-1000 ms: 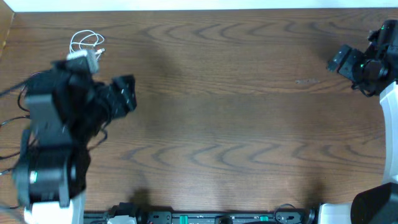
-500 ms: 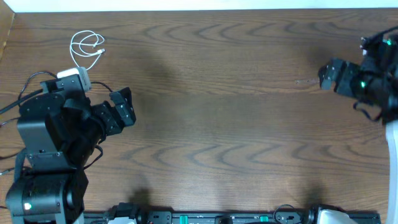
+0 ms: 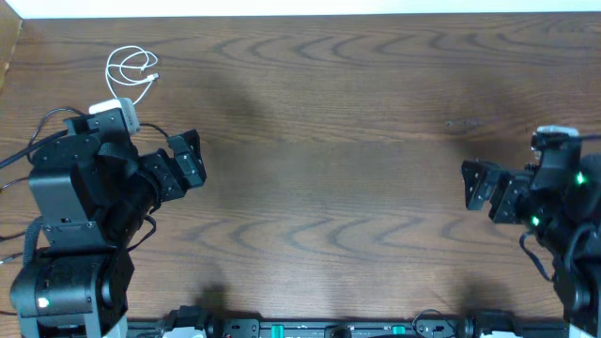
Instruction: Untangle cables
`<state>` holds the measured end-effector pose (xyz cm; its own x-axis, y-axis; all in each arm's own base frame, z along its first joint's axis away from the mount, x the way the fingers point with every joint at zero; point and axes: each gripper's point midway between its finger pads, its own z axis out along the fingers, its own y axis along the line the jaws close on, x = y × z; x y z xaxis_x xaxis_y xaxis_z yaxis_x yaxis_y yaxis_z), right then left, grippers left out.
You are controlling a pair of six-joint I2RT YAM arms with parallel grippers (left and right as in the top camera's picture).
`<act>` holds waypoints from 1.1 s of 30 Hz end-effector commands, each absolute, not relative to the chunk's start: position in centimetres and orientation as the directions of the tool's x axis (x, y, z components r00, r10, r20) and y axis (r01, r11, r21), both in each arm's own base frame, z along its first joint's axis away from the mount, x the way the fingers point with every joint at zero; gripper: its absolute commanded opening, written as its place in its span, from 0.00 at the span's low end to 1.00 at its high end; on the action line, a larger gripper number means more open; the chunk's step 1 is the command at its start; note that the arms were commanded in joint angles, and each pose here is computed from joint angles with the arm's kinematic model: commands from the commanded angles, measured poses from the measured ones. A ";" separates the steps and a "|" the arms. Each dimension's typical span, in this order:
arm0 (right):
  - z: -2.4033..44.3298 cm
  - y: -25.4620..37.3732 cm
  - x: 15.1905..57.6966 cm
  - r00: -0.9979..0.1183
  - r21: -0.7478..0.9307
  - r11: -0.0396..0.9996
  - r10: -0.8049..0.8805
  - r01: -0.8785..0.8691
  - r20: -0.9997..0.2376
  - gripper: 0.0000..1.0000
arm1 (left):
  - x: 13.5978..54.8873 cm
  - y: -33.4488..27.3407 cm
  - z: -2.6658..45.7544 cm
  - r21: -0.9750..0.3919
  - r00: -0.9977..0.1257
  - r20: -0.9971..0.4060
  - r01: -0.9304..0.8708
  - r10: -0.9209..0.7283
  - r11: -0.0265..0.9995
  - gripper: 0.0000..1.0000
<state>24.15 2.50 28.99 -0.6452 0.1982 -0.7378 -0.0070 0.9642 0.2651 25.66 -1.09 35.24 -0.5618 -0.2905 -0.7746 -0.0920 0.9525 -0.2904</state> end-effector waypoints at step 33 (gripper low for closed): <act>25.4 3.2 23.1 -0.594 0.062 0.986 -0.042 -0.153 -0.804 0.99 | 25.7 -1.3 35.3 -0.287 -0.567 -0.775 -0.079 -0.280 0.955 0.98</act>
